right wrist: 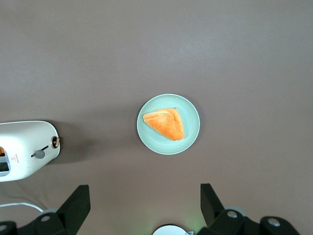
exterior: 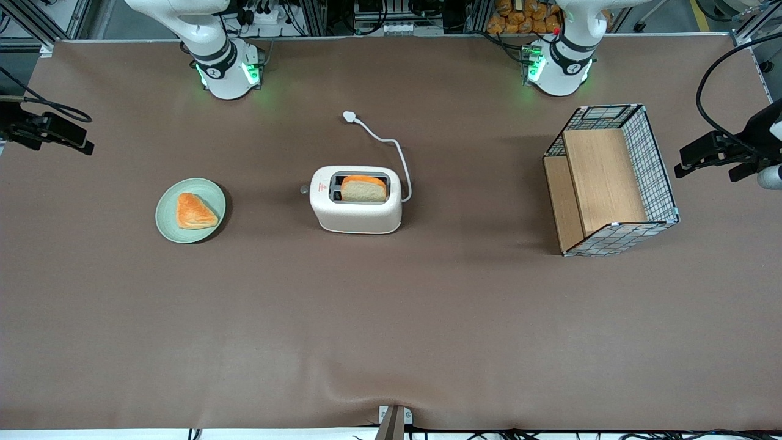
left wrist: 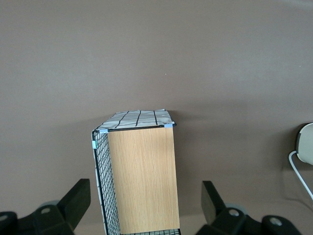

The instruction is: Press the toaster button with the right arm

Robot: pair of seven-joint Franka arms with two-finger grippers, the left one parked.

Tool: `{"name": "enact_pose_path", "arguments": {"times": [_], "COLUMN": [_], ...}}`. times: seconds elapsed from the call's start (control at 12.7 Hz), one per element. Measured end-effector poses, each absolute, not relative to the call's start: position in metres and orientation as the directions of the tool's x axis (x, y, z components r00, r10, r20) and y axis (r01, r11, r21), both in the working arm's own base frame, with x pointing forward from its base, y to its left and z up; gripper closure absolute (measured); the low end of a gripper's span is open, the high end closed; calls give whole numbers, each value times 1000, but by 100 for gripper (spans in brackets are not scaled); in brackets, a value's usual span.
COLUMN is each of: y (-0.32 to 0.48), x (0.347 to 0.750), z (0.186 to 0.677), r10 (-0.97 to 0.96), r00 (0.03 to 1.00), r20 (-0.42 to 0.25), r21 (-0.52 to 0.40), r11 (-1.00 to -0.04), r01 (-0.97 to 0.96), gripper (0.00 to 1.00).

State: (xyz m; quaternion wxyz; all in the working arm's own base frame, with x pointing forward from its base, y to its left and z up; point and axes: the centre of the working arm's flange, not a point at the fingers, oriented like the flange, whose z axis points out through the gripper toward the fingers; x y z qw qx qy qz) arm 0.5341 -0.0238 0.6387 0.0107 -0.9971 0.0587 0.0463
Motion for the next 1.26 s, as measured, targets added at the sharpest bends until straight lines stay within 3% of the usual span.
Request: {"name": "enact_pose_path", "arguments": {"times": [0.71, 1.11, 1.26], "y": [-20, 20, 33], "x": [536, 546, 551], "z": [638, 614, 596], "r10": [-97, 21, 40], "r00": [991, 990, 984], "r20": [-89, -137, -172], "r21": [-22, -27, -95], "r11": [-995, -999, -995], "r01": [-99, 17, 23], "gripper": [0, 0, 0]}}
